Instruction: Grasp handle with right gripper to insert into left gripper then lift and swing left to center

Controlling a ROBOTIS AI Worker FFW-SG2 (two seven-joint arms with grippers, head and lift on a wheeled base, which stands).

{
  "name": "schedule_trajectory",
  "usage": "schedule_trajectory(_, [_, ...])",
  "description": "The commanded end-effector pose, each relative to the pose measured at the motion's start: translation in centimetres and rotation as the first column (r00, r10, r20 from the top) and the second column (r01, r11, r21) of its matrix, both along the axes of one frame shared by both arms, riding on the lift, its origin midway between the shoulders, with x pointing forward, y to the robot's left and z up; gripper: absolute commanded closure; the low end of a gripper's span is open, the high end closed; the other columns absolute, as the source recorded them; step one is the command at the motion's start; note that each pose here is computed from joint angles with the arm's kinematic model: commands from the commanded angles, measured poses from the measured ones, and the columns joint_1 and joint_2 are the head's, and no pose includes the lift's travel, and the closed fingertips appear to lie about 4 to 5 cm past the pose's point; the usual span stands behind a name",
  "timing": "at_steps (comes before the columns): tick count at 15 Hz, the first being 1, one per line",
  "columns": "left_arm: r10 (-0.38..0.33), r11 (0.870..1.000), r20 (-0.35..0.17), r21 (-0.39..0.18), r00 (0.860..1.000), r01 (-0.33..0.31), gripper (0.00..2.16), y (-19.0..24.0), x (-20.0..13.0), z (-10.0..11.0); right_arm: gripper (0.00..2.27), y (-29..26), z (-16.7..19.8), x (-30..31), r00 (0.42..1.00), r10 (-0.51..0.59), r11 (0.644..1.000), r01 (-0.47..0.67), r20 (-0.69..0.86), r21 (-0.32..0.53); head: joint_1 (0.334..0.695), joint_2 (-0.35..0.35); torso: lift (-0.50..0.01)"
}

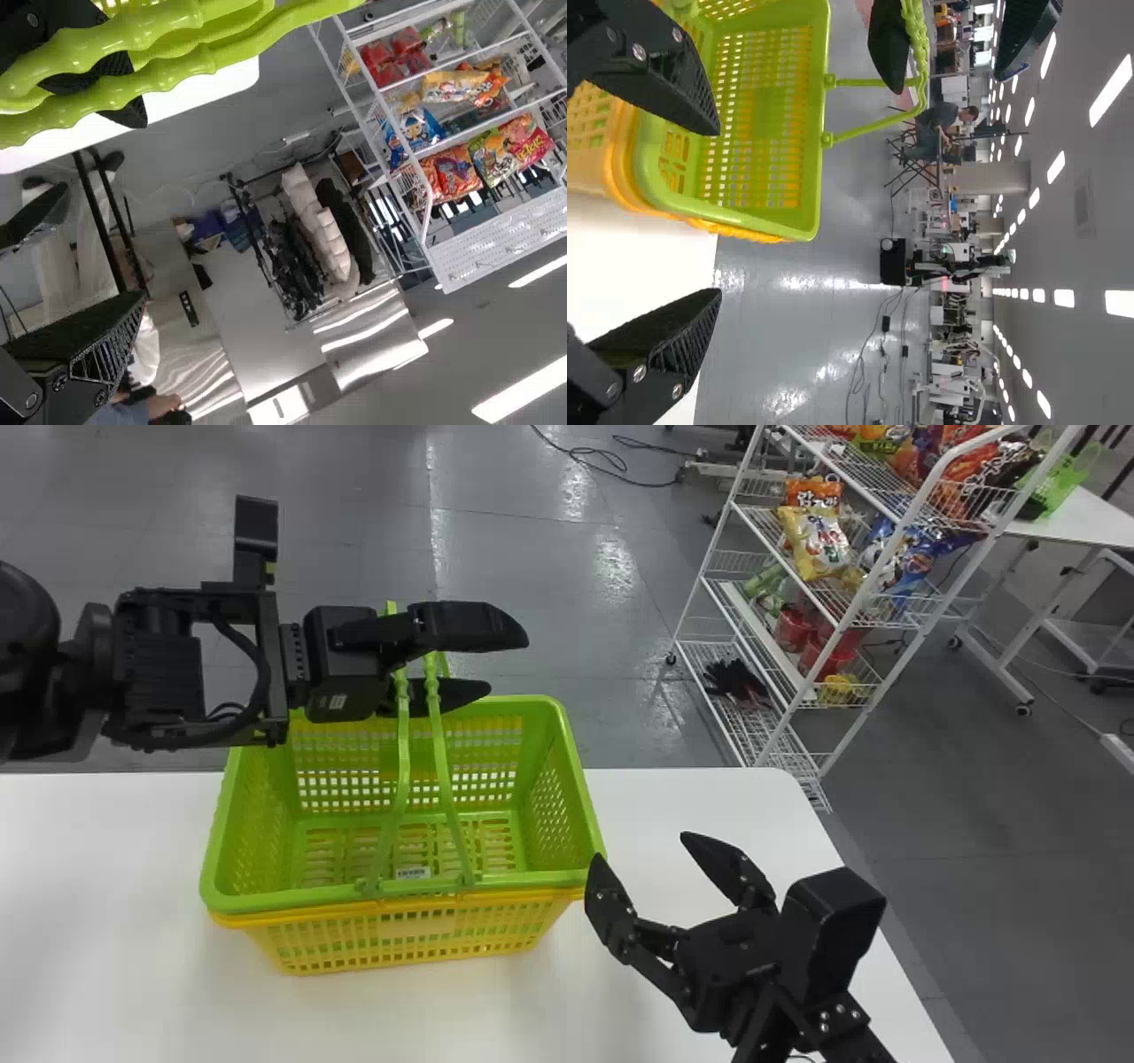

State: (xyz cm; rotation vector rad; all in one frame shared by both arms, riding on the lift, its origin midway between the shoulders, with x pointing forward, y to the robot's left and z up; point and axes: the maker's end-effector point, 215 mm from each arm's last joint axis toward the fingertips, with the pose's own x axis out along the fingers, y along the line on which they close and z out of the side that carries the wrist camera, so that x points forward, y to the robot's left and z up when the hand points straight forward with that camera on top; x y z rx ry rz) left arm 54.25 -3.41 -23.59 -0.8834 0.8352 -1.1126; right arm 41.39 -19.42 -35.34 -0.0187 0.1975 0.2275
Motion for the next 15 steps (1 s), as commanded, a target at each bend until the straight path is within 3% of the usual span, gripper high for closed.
schedule_trajectory(1, [-0.012,0.999,-0.041,-0.04,0.999,0.011,0.15,0.1,-0.1,0.5,0.05,-0.2,-0.1,-0.5,1.0,-0.004,1.0,0.004,0.017,0.013,0.695,-0.26,-0.093])
schedule_trajectory(6, [-0.051,0.997,-0.058,-0.059,0.997,0.047,0.15,0.0,-1.0,2.0,0.05,-0.3,-0.1,-1.4,0.999,-0.008,1.0,0.007,0.047,0.021,0.695,-0.268,-0.093])
schedule_trajectory(9, [-0.084,0.995,-0.049,-0.063,0.995,0.08,0.15,-0.4,-1.4,4.1,0.05,-0.5,-0.8,-1.9,0.999,-0.009,1.0,0.008,0.048,0.022,0.695,-0.272,-0.093])
schedule_trajectory(12, [-0.131,0.987,-0.108,-0.104,0.985,0.12,0.15,0.0,-1.5,5.5,0.05,-0.6,-1.3,-2.2,0.999,-0.011,1.0,0.009,0.051,0.027,0.695,-0.279,-0.093])
schedule_trajectory(15, [-0.133,0.986,-0.123,-0.118,0.983,0.119,0.15,0.8,-0.6,7.2,0.05,-0.7,-1.9,-2.3,0.999,-0.012,1.0,0.011,0.046,0.028,0.695,-0.278,-0.093])
